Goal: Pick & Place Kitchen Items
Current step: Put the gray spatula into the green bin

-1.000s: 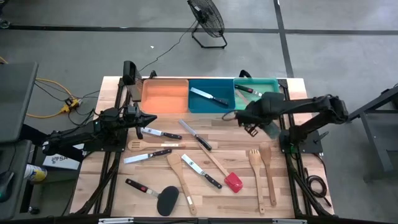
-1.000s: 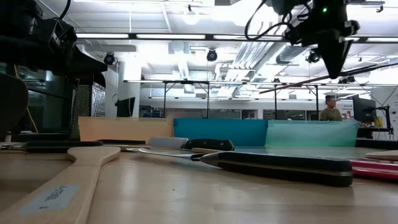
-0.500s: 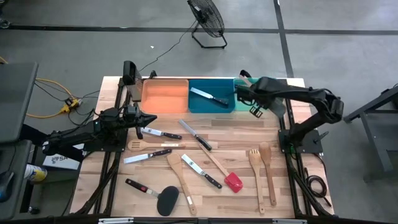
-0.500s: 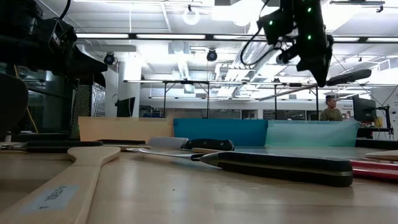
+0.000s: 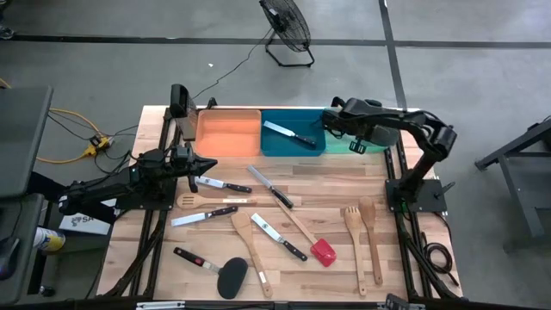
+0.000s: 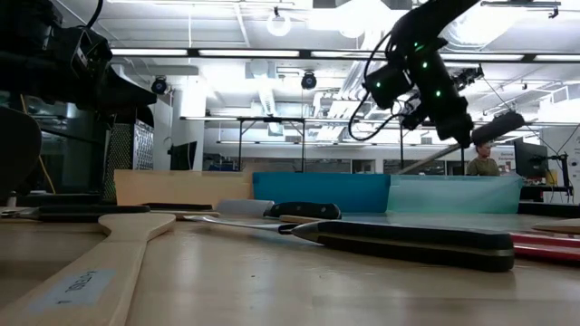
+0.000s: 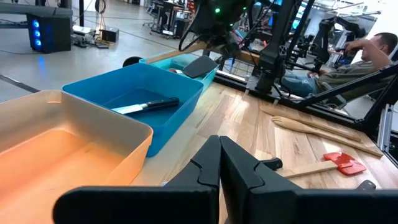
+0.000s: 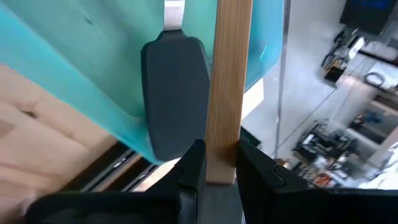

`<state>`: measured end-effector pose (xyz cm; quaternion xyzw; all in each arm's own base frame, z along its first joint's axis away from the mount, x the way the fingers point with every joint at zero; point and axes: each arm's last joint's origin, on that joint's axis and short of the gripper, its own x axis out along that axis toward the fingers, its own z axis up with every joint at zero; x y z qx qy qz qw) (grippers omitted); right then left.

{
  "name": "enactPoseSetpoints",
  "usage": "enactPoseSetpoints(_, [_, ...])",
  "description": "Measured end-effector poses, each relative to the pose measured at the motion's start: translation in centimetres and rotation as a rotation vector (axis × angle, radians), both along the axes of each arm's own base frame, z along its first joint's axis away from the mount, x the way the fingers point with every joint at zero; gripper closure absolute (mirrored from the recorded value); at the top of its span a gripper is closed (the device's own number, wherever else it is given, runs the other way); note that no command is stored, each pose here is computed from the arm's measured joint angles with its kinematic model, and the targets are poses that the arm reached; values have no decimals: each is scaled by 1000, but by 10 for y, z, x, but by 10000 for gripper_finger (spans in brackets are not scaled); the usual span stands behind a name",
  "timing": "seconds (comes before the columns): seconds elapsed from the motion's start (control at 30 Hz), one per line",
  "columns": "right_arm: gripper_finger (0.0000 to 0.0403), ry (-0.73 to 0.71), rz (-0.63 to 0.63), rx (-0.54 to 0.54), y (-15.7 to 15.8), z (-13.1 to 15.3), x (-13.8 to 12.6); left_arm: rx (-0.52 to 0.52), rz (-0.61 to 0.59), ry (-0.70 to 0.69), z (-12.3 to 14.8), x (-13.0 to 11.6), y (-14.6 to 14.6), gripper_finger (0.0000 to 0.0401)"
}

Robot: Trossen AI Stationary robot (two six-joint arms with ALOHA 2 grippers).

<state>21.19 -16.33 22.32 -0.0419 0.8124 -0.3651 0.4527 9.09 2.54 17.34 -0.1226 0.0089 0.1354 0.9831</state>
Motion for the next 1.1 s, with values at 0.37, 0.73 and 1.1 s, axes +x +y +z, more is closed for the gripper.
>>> enactPoseSetpoints(0.37, [349,-48,101,34,-11,-12,12,0,0,0,0,0,0,401])
enactPoseSetpoints(0.73, [349,-166,20,99,-22,-15,8,0,0,0,0,0,0,401])
enactPoseSetpoints(1.1, [349,-197,4,150,-35,-16,-1,0,0,0,0,0,0,401])
